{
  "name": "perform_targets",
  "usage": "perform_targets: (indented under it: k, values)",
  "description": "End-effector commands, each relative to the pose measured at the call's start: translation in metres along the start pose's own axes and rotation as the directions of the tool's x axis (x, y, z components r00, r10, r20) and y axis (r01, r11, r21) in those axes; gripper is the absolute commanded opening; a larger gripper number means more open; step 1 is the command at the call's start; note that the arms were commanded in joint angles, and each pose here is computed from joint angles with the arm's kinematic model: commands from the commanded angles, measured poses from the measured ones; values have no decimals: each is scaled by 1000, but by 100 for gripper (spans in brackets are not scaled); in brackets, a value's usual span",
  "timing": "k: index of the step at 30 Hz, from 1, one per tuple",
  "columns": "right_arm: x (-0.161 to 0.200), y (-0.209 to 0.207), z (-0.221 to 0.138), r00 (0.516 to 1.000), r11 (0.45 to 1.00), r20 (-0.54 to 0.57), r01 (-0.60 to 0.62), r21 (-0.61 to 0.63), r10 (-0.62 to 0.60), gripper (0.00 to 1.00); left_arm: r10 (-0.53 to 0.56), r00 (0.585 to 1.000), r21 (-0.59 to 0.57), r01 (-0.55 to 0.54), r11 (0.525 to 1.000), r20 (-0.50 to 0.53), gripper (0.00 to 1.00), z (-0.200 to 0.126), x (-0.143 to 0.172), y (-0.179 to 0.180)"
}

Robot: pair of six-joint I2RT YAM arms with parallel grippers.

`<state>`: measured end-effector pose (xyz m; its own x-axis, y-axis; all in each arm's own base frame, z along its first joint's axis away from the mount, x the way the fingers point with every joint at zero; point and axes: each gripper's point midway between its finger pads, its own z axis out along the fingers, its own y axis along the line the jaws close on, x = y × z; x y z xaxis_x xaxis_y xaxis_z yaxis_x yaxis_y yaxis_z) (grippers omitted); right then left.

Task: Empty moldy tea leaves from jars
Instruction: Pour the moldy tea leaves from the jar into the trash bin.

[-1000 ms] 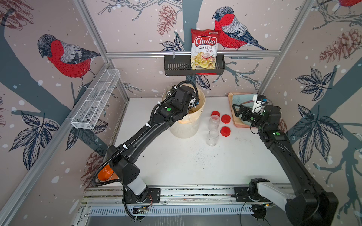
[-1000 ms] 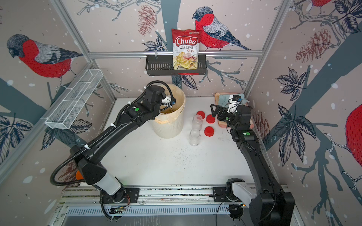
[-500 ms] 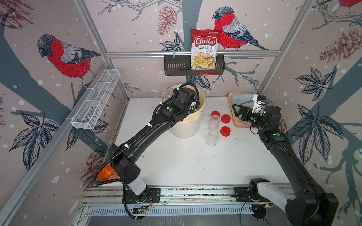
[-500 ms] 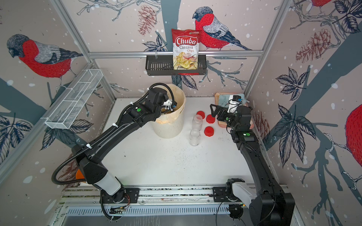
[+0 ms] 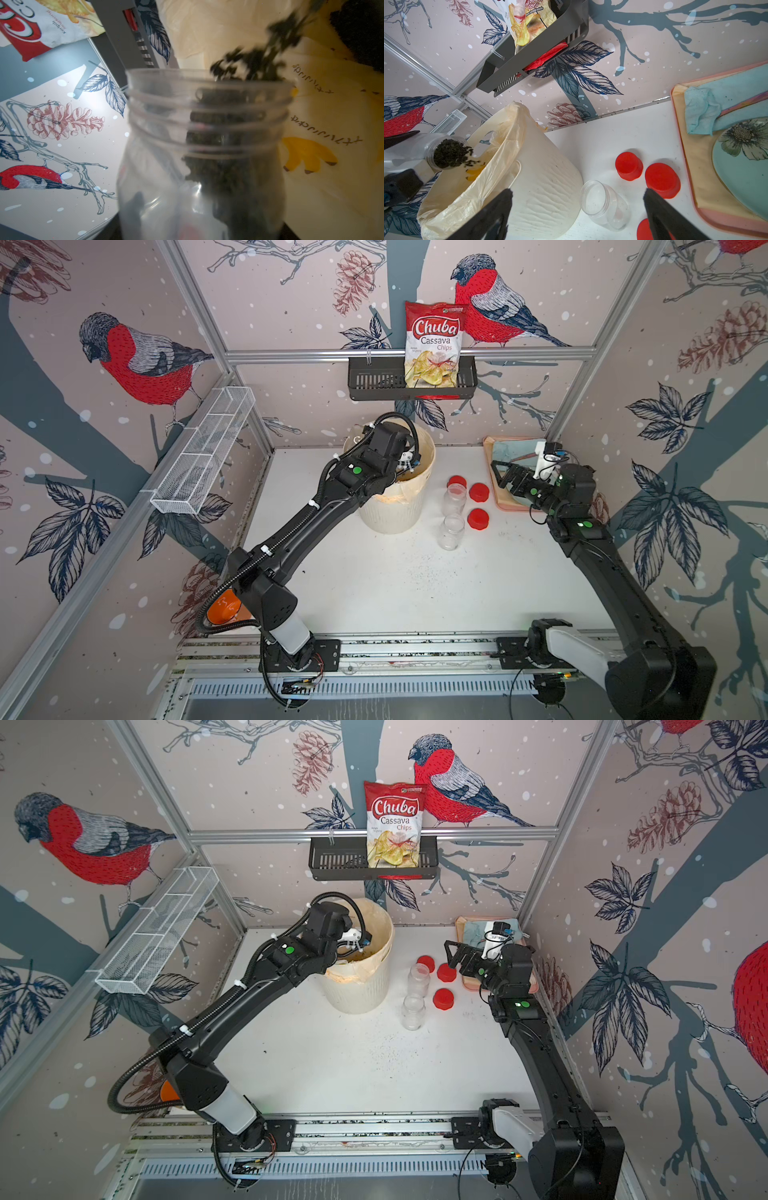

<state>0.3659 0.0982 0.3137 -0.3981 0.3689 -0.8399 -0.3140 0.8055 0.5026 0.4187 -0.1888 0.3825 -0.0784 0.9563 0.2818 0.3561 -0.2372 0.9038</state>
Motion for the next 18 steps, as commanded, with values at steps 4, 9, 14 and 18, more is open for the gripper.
perform_targets:
  k: [4,9,14,18]
  values:
    - [-8,6,1,1000,1000,24,8,-29,-7,99,-2,1000,24,1,1000,29,63,9,-12,-13]
    - [-8,7,0,1000,999,23,12,-31,-11,98,-8,1000,24,8,1000,4,62,19,-6,-13]
    - [-10,9,0,1000,999,28,14,-39,-13,99,-18,1000,-45,18,999,14,63,10,-1,23]
    - [-11,9,0,1000,999,28,13,-39,-12,99,16,1000,-8,-15,1000,9,63,11,-6,7]
